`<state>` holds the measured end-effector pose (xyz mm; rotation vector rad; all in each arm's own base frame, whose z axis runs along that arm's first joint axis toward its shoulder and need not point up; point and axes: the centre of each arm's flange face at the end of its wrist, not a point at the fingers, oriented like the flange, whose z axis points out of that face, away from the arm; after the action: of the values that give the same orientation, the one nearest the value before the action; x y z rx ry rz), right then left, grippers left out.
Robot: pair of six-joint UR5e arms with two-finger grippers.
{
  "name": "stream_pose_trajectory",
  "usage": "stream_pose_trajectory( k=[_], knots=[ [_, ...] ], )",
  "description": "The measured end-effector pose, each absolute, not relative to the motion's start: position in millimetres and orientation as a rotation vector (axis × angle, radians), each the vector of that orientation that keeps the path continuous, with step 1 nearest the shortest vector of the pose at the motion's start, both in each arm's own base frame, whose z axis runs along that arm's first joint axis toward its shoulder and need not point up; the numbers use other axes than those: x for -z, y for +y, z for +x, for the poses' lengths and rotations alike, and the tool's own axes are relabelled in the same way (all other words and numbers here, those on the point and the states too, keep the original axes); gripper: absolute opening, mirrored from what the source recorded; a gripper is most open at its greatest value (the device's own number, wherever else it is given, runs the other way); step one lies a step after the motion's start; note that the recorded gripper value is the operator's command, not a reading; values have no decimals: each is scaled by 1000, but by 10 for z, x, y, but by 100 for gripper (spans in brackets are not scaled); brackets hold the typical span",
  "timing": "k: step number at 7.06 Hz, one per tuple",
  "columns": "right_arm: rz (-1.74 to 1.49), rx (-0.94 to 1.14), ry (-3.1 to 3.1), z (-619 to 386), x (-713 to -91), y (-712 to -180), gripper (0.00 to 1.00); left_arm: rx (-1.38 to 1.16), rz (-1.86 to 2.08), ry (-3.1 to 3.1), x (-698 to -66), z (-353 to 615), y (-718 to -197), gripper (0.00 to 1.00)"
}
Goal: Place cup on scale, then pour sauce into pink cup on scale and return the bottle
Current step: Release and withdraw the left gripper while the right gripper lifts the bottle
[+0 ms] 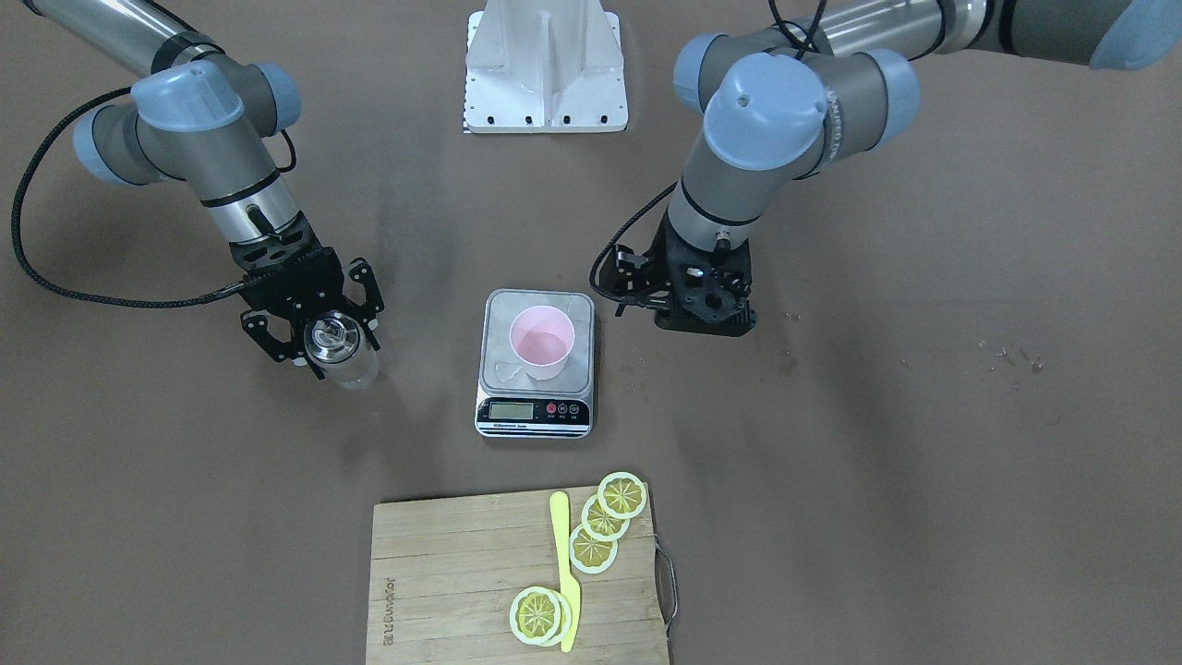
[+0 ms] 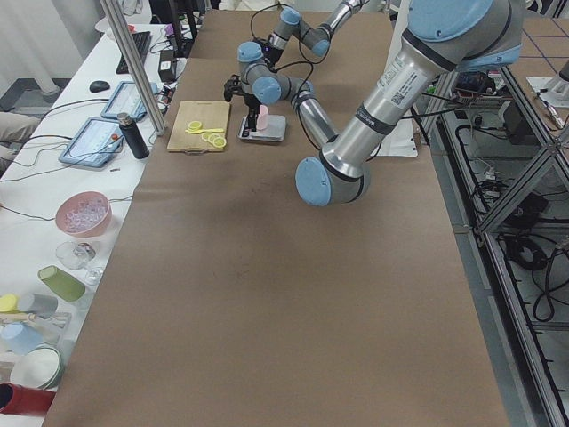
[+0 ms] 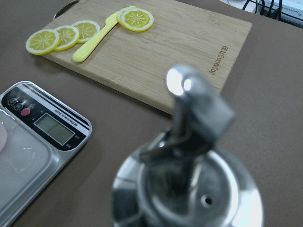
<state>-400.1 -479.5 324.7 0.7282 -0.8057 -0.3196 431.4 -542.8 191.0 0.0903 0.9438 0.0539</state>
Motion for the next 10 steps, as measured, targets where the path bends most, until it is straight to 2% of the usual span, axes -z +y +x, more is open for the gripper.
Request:
stream_pose_trajectory(
  k=[3, 7, 10],
  knots=[
    [663, 406, -672, -3943, -2642, -4818, 0, -100, 145, 920, -2361, 3683, -5526, 97],
    [638, 559, -504, -4020, -2327, -4942, 0, -172, 202, 874, -2972, 2927, -5602, 97],
    [669, 639, -358, -4168, -1922, -5079, 0, -173, 198, 856, -3223, 2705, -5589, 97]
  ],
)
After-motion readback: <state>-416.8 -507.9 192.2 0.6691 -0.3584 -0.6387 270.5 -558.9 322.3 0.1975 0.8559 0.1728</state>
